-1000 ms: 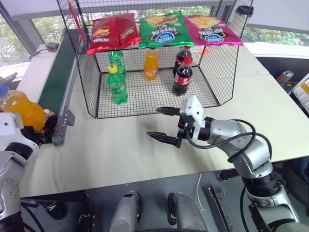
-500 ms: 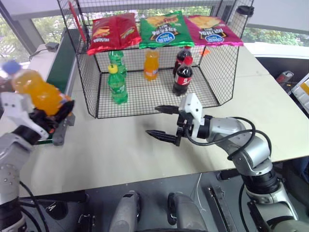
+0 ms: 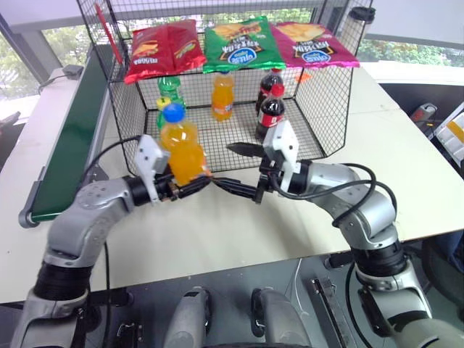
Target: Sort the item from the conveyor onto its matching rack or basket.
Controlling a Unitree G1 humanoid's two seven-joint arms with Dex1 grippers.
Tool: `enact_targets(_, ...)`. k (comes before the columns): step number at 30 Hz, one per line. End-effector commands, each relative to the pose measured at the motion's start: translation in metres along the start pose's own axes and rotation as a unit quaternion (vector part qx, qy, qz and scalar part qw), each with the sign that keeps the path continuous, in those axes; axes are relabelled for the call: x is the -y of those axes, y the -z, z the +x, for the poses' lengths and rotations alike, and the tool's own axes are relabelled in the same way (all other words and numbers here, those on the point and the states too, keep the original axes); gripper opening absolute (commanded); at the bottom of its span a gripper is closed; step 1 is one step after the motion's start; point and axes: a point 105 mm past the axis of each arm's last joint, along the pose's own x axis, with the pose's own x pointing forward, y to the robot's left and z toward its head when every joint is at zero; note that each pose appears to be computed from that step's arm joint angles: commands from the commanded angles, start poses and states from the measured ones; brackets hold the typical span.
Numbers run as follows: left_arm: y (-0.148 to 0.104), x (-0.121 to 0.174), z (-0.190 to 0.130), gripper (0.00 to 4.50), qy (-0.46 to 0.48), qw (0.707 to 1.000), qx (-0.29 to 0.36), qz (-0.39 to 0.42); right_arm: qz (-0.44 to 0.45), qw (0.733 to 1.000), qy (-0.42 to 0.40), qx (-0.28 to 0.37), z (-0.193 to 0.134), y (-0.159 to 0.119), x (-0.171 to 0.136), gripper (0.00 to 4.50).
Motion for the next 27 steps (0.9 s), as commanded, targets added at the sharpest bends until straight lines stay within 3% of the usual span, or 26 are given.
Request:
enact_targets(1, -0.009, 0.003, 0.008, 3.02, 0.025, 0.999, 0.016, 0.042, -0.019, 1.000, 0.003, 0.020, 0.004, -0.013, 0.002, 4.50)
enact_targets(11, -0.009, 0.008, 0.030, 3.02, 0.057, 0.997, 0.031, 0.046, -0.007, 1.000, -0.001, 0.029, 0.010, -0.018, 0.000, 4.50)
enact_targets(21, -0.012, 0.015, 0.032, 3.02, 0.068, 0.996, 0.040, 0.044, -0.003, 0.999, 0.011, 0.031, 0.014, -0.017, 0.005, 4.50)
enact_targets(24, -0.012, 0.015, 0.031, 3.02, 0.068, 0.996, 0.040, 0.042, 0.000, 0.999, 0.012, 0.036, 0.015, -0.018, 0.007, 3.67)
enact_targets(27, -0.012, 0.016, 0.031, 3.02, 0.067, 0.996, 0.040, 0.042, 0.001, 0.999, 0.010, 0.040, 0.015, -0.018, 0.007, 2.26)
